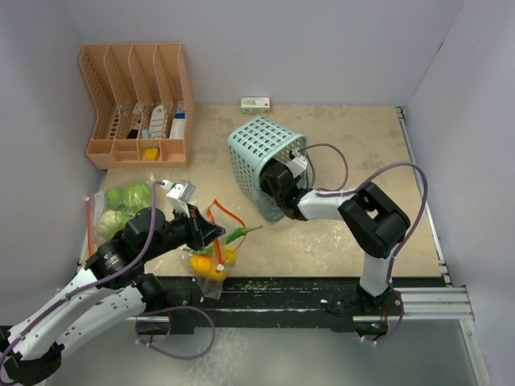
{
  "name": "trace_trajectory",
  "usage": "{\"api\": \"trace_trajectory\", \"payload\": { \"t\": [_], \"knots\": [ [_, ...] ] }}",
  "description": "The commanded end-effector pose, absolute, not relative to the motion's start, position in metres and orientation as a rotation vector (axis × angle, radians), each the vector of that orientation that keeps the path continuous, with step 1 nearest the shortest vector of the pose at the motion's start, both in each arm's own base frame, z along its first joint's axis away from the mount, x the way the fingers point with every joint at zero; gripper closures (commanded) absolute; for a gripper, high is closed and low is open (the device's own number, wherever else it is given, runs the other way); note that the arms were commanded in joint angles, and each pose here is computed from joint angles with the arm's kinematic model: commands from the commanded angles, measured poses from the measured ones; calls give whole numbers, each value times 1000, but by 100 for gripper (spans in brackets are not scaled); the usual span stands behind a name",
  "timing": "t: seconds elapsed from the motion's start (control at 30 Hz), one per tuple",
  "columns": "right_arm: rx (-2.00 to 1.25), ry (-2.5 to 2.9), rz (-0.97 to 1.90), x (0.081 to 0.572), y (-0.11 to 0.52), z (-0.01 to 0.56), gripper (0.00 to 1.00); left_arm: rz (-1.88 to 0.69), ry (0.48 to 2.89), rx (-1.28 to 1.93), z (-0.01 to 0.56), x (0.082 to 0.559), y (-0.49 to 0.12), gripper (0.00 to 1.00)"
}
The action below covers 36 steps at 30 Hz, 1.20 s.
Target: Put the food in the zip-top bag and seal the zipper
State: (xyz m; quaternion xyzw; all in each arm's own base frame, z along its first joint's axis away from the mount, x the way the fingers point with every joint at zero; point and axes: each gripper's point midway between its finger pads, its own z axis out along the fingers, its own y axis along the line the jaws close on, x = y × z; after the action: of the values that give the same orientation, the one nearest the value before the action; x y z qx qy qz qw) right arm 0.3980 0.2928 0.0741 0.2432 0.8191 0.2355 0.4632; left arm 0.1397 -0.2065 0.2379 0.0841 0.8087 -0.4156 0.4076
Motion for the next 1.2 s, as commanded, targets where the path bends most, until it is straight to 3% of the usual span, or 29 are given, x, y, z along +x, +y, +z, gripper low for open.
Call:
{"api": "trace_trajectory", "payload": {
  "t": [0.0, 0.23, 0.53, 0.6, 0.73, 0.83, 1.17],
  "knots": [
    [699, 1800, 687, 430, 302, 120, 9, -1068, 1988, 257, 250, 138, -209, 100],
    [743, 1717, 715, 450, 311, 125, 10, -1076, 1977, 267, 253, 137, -209, 100],
    [781, 1754, 537, 468, 303, 89, 19, -1061, 1989, 273, 253, 135, -206, 100],
    [760, 1768, 524, 470, 305, 84, 35, -1056, 1992, 270, 252, 135, -204, 100],
    [748, 1762, 522, 464, 299, 88, 76, -1048, 1993, 264, 250, 135, -203, 100],
    [750, 1730, 519, 455, 287, 101, 96, -1049, 1990, 258, 250, 134, -202, 100],
    [565, 1750, 599, 411, 287, 139, 100, -1067, 1955, 215, 260, 126, -189, 100]
  ]
}}
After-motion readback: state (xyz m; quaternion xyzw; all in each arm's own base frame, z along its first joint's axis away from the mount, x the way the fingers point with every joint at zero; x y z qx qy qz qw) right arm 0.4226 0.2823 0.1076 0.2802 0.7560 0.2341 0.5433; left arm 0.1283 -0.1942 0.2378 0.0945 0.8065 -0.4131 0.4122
